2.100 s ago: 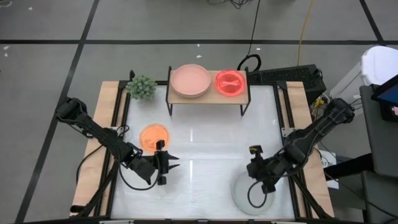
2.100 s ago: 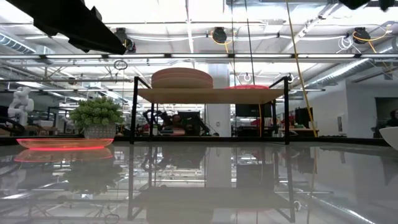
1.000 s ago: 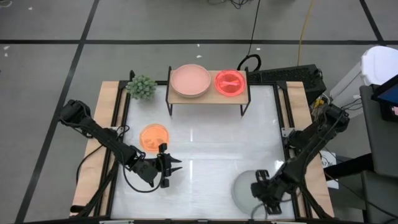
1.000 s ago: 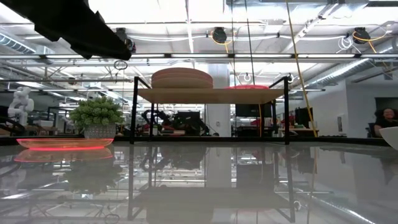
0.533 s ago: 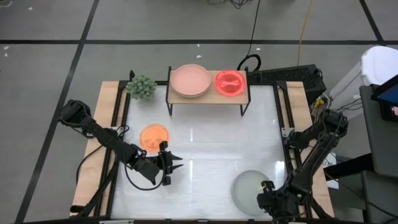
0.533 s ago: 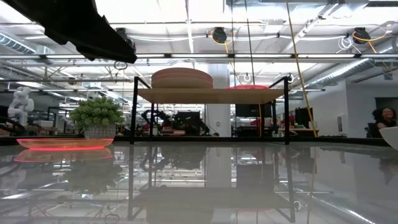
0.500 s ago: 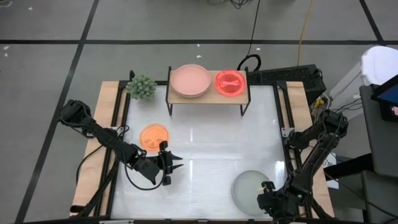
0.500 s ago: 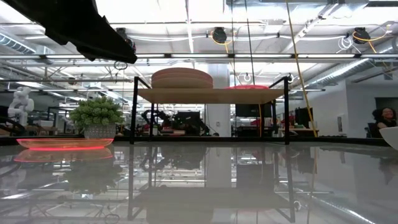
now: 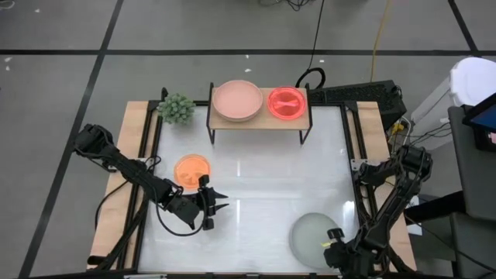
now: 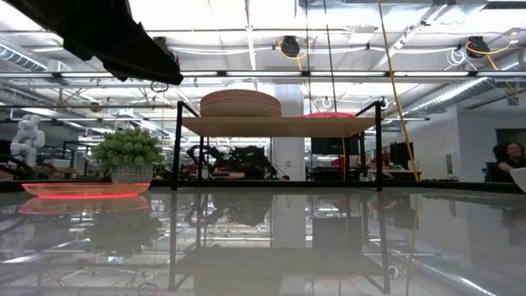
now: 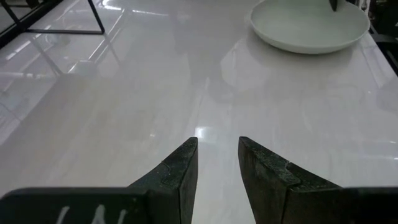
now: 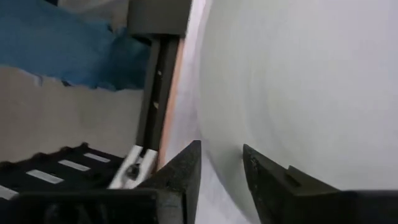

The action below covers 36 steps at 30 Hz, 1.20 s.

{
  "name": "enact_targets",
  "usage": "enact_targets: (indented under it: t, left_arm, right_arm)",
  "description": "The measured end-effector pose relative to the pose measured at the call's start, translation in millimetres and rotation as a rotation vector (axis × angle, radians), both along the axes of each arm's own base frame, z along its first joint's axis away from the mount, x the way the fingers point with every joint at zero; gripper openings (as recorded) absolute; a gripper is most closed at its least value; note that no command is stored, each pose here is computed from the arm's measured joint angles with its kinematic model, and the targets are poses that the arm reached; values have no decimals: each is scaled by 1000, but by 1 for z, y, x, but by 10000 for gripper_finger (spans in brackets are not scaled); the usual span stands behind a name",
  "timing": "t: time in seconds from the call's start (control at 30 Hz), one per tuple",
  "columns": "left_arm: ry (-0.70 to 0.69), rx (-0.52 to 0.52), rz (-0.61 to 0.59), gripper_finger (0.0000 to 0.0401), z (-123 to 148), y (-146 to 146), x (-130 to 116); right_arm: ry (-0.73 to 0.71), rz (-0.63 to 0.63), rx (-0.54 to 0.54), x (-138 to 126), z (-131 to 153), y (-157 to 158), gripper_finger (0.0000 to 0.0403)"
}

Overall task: Place and stack plates onto a shelf
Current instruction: Stack the gray plate on top of the light brown plate

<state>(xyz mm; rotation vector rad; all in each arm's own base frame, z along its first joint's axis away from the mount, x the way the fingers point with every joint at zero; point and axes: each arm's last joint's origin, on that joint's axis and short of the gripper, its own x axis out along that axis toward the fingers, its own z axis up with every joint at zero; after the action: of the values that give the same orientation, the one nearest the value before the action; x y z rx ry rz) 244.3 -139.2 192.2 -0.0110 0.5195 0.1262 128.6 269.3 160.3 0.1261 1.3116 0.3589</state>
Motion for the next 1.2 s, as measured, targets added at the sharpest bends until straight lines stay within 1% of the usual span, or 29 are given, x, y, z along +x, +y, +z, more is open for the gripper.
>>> enact_targets:
  t: [0.1,0.23,0.3,0.4,0.5,0.67,0.77,0.9,1.0,1.07,1.13,1.2]
  left_arm:
    - [0,-3,2,122,0,0,0]
    - [-1,-12,7,122,0,0,0]
    - [-1,-13,7,122,0,0,0]
    - [-2,-12,7,122,0,0,0]
    - [-2,-10,8,122,0,1,0]
    - [-16,3,12,122,2,4,3]
    - [-53,30,-3,122,6,6,7]
    - [-103,78,-13,122,11,12,14]
    - [-131,122,-26,122,15,17,19]
    - [-139,146,-59,125,17,20,22]
    - [-139,165,-91,139,17,23,24]
    - [-137,182,-118,162,18,25,26]
  right_arm:
    - [-10,39,-19,0,-2,0,75]
    - [-37,97,-31,0,0,0,22]
    - [-48,122,-35,0,2,-1,10]
    - [-51,125,-45,0,6,-4,11]
    - [-58,133,-78,2,18,-7,4]
    - [-164,168,-204,10,44,-14,1]
    - [-227,204,-294,20,58,-18,1]
    - [-263,262,-416,37,64,-32,1]
    - [-277,300,-476,52,64,-44,0]
    - [-281,322,-501,63,64,-52,0]
    - [-278,331,-522,73,64,-61,0]
    - [-271,330,-537,82,64,-70,0]
